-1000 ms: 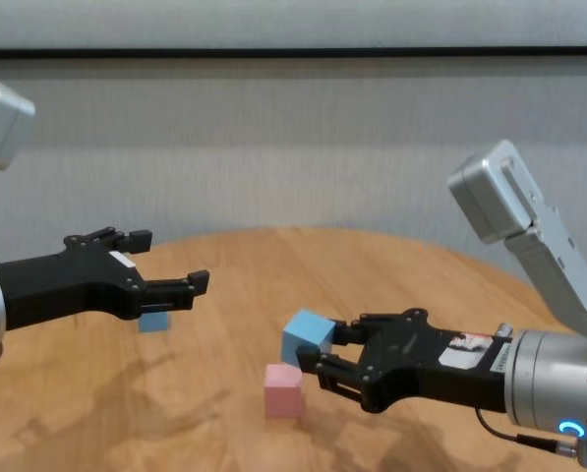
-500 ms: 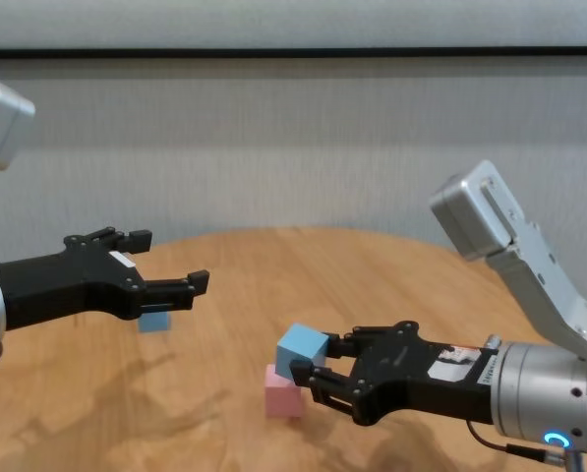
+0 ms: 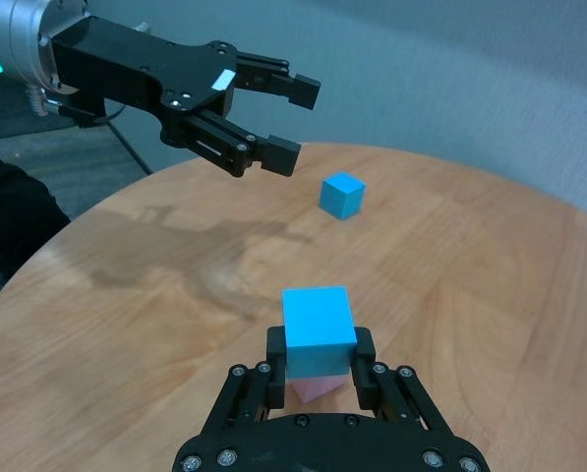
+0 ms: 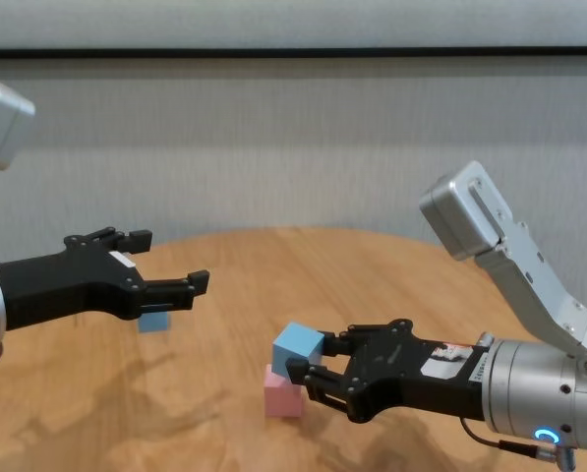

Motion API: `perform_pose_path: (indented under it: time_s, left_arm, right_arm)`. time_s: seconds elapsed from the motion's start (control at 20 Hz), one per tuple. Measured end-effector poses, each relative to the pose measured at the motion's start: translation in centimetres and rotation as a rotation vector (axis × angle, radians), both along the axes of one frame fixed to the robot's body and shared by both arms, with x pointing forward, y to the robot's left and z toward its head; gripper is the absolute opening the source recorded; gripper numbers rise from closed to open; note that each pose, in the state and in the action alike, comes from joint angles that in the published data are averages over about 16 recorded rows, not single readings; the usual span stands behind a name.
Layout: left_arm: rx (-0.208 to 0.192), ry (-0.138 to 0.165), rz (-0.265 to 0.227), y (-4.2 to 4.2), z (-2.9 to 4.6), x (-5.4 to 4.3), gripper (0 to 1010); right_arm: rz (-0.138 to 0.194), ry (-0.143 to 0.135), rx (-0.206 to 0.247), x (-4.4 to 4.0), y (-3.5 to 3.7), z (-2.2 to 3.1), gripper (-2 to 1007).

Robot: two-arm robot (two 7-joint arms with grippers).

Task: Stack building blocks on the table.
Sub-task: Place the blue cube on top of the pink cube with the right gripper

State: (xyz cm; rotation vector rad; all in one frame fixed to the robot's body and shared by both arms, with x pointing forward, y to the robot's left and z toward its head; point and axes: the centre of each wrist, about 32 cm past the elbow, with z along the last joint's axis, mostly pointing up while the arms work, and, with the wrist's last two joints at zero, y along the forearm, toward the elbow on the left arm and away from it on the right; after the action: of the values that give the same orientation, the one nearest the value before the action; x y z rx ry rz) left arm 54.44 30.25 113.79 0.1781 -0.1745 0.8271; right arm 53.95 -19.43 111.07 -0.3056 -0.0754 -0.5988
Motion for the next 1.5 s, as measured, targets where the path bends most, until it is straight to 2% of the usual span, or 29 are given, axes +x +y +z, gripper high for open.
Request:
perform_pose_path:
  time_s: [1.5]
  left_arm:
    - [0.0, 0.0, 0.0, 0.0, 0.0, 0.0, 999]
  right_arm:
    - [0.0, 0.011, -0.029, 0.68, 0.65, -0.03, 372]
